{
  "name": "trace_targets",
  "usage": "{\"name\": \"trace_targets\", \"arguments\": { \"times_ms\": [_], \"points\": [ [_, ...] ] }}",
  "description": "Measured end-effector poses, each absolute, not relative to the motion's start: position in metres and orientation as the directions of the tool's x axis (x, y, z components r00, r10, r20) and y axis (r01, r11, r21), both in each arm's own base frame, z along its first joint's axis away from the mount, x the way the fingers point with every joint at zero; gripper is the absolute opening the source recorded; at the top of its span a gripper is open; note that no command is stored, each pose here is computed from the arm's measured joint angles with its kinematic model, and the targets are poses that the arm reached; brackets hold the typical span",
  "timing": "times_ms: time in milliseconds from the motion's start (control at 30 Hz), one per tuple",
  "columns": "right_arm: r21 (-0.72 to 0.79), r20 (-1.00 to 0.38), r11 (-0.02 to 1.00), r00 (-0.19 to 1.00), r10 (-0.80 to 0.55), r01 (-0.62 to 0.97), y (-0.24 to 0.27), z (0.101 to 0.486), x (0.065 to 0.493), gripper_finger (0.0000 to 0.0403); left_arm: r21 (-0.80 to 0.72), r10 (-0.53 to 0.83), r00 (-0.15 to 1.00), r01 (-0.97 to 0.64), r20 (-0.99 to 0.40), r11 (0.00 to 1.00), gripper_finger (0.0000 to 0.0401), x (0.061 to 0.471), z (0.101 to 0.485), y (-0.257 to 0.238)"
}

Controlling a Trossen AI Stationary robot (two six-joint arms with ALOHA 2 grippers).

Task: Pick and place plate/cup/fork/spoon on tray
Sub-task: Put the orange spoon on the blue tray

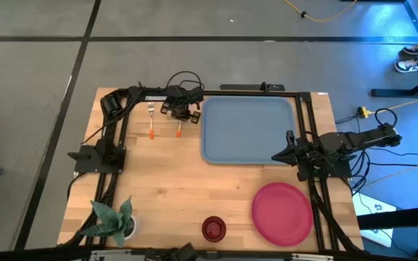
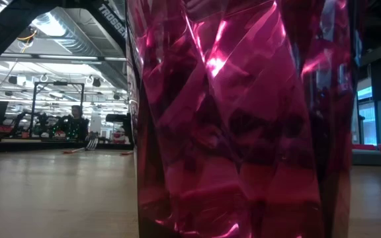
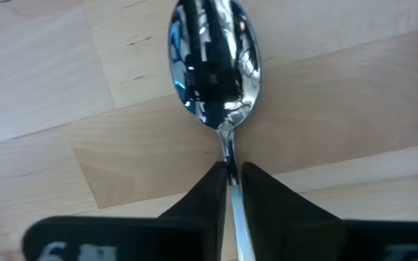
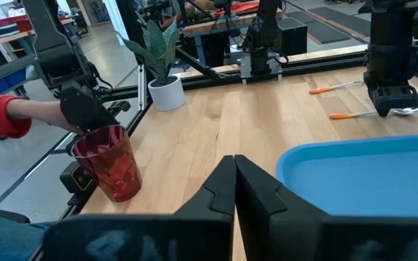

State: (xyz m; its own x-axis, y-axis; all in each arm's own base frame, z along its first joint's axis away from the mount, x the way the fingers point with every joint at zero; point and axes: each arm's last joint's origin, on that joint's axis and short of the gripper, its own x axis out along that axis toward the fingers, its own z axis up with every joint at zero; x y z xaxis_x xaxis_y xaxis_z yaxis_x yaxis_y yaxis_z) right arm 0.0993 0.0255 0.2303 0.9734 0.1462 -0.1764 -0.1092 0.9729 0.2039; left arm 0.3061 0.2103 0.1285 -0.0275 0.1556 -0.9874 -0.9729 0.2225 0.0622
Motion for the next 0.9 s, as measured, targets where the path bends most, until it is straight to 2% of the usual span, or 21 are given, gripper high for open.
{"name": "trace_targets", "arguments": {
  "times_ms": [167, 433, 667, 900],
  "points": [
    [0.204, -0.176, 0.973, 0.973, 0.146, -0.109, 0.025, 0.230, 0.099, 0.0007, 0.066, 0.155, -0.028, -0.967, -0.988, 0.245, 0.0007, 0.306, 0.128, 0.210],
    [0.203, -0.176, 0.973, 0.973, 0.146, -0.109, 0.025, 0.230, 0.099, 0.0007, 0.072, 0.157, -0.029, -0.959, -0.987, 0.274, 0.0004, 0.309, 0.132, 0.210],
    [0.202, -0.177, 0.973, 0.973, 0.146, -0.110, 0.025, 0.230, 0.099, 0.0007, 0.100, 0.163, -0.052, -0.948, -0.985, 0.302, 0.0002, 0.322, 0.150, 0.207],
    [0.200, -0.177, 0.974, 0.973, 0.146, -0.109, 0.025, 0.230, 0.099, 0.0007, 0.069, 0.160, -0.014, -0.938, -0.987, 0.340, 0.0001, 0.338, 0.173, 0.197]
  ]
}}
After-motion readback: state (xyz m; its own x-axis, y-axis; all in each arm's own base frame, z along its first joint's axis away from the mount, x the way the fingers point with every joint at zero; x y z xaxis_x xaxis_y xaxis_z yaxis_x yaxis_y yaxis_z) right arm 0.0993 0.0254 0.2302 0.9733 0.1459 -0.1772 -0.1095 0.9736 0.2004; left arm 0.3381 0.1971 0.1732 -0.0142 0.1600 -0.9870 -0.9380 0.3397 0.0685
